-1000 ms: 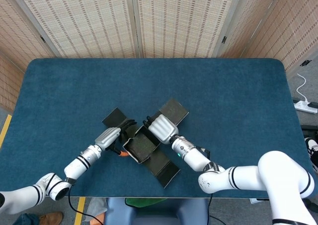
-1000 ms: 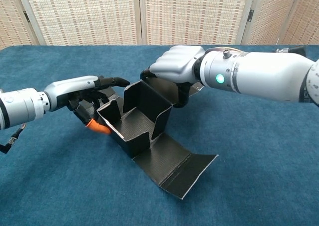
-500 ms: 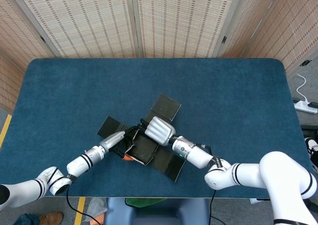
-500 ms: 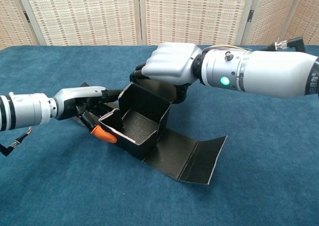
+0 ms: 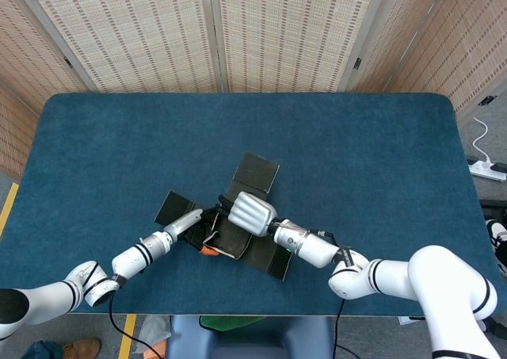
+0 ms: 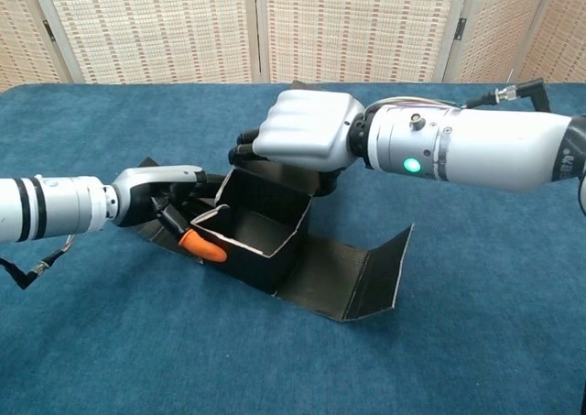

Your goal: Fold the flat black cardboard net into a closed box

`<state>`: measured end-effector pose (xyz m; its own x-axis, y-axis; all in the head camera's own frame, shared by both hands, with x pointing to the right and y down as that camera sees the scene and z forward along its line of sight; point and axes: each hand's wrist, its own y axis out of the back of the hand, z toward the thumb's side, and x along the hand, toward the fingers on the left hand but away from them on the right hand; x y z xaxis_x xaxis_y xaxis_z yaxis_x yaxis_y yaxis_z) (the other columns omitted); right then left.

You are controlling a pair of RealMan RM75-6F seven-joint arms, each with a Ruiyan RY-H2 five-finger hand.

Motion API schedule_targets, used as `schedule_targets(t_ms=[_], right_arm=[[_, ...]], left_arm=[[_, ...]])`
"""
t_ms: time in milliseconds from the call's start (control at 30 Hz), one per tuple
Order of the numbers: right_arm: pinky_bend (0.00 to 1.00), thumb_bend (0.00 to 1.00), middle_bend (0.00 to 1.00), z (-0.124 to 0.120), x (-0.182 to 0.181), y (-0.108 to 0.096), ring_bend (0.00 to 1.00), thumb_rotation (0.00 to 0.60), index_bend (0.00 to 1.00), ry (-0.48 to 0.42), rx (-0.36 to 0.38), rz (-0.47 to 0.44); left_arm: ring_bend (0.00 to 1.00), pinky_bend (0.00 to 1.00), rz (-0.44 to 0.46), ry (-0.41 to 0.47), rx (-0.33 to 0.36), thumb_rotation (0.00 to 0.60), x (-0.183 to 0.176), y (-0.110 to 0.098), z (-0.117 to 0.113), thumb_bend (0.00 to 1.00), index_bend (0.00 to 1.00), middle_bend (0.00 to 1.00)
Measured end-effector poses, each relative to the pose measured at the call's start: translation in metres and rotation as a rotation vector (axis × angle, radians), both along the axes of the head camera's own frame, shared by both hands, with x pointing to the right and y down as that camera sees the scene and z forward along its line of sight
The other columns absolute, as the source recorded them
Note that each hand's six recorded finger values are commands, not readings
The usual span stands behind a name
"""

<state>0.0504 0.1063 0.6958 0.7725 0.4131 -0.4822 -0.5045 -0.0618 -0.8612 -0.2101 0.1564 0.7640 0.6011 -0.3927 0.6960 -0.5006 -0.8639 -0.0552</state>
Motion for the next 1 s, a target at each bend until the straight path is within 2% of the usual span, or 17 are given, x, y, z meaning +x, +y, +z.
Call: schedule_targets(t_ms=[100, 400, 567, 767, 1000], right_arm=[[1.00, 0.31, 0.00, -0.001, 0.002, -0.001, 0.63, 0.600, 0.00, 0.011, 0.003, 0.005], [1.00, 0.30, 0.00, -0.006, 0.008, -0.003, 0.61, 0.600, 0.00, 0.034, -0.004, 0.026], [1.00, 0.30, 0.00, -0.014, 0.022, -0.005, 0.61, 0.600, 0.00, 0.021, -0.027, 0.079], [1.00, 0.30, 0.00, -0.044, 0.042, -0.002, 0.61, 0.600, 0.00, -0.102, -0.096, 0.179], [1.00, 0.30, 0.00, -0.099, 0.096, -0.015, 0.61, 0.600, 0.00, -0.356, -0.119, 0.393]], left_arm=[[0.54, 0.55, -0.005, 0.000, 0.001, 0.600, 0.000, 0.000, 0.000, 0.16, 0.43, 0.34], [0.54, 0.54, -0.025, -0.006, -0.002, 0.600, -0.002, -0.002, -0.001, 0.16, 0.43, 0.35], [0.54, 0.54, -0.048, -0.027, 0.004, 0.600, -0.014, -0.006, -0.005, 0.16, 0.42, 0.35], [0.54, 0.54, -0.119, -0.021, -0.021, 0.600, -0.030, -0.012, -0.017, 0.16, 0.42, 0.35], [0.54, 0.55, -0.265, 0.070, -0.132, 0.600, -0.044, -0.016, -0.034, 0.16, 0.41, 0.35]])
